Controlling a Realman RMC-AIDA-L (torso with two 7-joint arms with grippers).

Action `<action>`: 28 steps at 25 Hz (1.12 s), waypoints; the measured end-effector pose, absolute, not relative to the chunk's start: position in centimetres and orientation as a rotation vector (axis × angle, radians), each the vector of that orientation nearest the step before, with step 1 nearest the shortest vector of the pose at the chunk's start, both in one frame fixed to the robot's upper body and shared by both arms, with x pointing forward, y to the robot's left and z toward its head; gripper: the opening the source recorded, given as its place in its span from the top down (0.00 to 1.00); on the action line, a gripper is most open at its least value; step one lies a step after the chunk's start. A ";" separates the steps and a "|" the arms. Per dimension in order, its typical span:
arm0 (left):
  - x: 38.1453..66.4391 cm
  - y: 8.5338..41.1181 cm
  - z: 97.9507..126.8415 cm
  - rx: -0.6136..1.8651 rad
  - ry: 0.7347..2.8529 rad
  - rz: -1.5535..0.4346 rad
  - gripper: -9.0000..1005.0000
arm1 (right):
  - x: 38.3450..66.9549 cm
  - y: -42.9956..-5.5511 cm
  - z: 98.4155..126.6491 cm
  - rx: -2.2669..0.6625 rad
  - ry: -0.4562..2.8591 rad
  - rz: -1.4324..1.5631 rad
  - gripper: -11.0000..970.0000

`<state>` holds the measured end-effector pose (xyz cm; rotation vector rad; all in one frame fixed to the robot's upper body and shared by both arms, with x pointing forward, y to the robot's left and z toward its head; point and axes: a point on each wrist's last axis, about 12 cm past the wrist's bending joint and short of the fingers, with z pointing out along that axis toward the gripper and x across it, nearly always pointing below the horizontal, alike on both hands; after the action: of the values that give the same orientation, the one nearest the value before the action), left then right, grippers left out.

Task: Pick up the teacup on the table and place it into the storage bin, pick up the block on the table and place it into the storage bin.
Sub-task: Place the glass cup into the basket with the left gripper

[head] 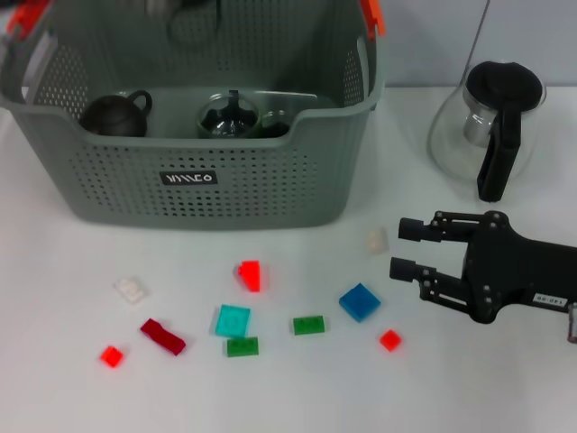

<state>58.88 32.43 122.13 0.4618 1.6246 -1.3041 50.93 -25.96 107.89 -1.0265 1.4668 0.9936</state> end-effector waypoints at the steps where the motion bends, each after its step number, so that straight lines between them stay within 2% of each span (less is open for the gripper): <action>1: 59.8 32.2 123.1 0.476 1.674 -1.221 0.95 | 50.9 -26.0 107.9 -1.029 1.467 0.994 0.49; 6: 63.7 29.2 127.8 0.635 1.906 -0.879 0.95 | 50.9 -26.1 107.9 -1.028 1.471 0.991 0.49; 10: 65.5 26.3 129.2 0.787 2.023 -0.600 0.95 | 50.9 -26.1 107.8 -1.025 1.473 0.993 0.49; 15: 66.6 22.0 128.3 0.989 2.058 -0.223 0.95 | 50.8 -26.0 107.7 -1.018 1.476 0.994 0.49; 19: 66.1 18.5 126.4 1.179 1.972 0.105 0.95 | 50.9 -26.1 107.7 -1.015 1.482 0.992 0.49; 24: 65.4 17.2 124.7 1.303 1.891 0.234 0.95 | 50.9 -26.1 107.6 -1.013 1.483 0.992 0.49; 28: 65.3 17.4 123.8 1.330 1.904 0.242 0.95 | 50.9 -26.1 107.6 -1.013 1.482 0.992 0.49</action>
<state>65.25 17.37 123.77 1.3302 1.9041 0.2415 50.86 -26.10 107.64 -1.0134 1.4822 0.9921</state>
